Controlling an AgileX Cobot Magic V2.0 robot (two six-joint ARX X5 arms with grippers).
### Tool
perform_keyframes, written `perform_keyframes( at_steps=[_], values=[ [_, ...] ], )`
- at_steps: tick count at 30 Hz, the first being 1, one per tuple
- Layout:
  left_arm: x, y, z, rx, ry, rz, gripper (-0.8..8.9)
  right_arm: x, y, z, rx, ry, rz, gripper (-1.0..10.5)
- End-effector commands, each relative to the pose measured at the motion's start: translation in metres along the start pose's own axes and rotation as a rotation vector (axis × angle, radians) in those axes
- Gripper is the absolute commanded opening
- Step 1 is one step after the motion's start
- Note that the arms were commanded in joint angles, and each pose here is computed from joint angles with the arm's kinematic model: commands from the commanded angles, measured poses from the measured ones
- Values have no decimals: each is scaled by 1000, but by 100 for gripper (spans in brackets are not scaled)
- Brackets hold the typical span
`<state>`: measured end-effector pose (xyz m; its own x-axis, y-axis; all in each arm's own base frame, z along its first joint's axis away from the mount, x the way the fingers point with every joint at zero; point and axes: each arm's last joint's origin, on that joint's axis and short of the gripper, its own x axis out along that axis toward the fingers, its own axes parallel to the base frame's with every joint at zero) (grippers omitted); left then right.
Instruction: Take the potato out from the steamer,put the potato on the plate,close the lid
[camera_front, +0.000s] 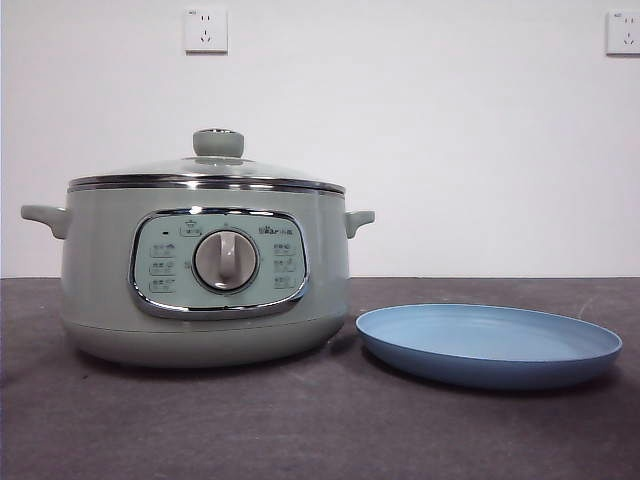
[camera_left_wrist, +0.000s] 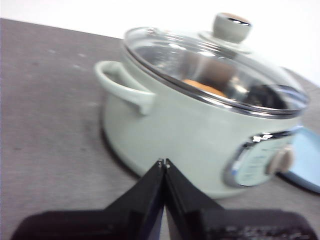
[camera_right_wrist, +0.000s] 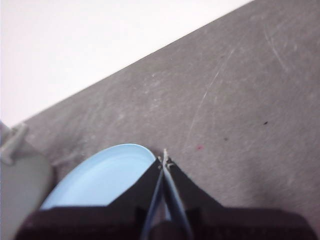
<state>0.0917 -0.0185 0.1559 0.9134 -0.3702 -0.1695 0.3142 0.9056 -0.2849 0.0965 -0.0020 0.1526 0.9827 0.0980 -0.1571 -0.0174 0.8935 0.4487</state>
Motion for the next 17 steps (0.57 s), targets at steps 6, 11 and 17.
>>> perform_keyframes(
  at_steps=[6,11,17],
  values=[
    [-16,-15,32,-80,-29,-116,-6,-11,23,29,76,21,220,-10],
    [-37,-32,75,-43,-116,-138,-6,-24,46,71,48,10,285,-10],
    [-52,-48,129,60,-198,-103,-6,-33,79,134,-82,-20,318,-9]
  ],
)
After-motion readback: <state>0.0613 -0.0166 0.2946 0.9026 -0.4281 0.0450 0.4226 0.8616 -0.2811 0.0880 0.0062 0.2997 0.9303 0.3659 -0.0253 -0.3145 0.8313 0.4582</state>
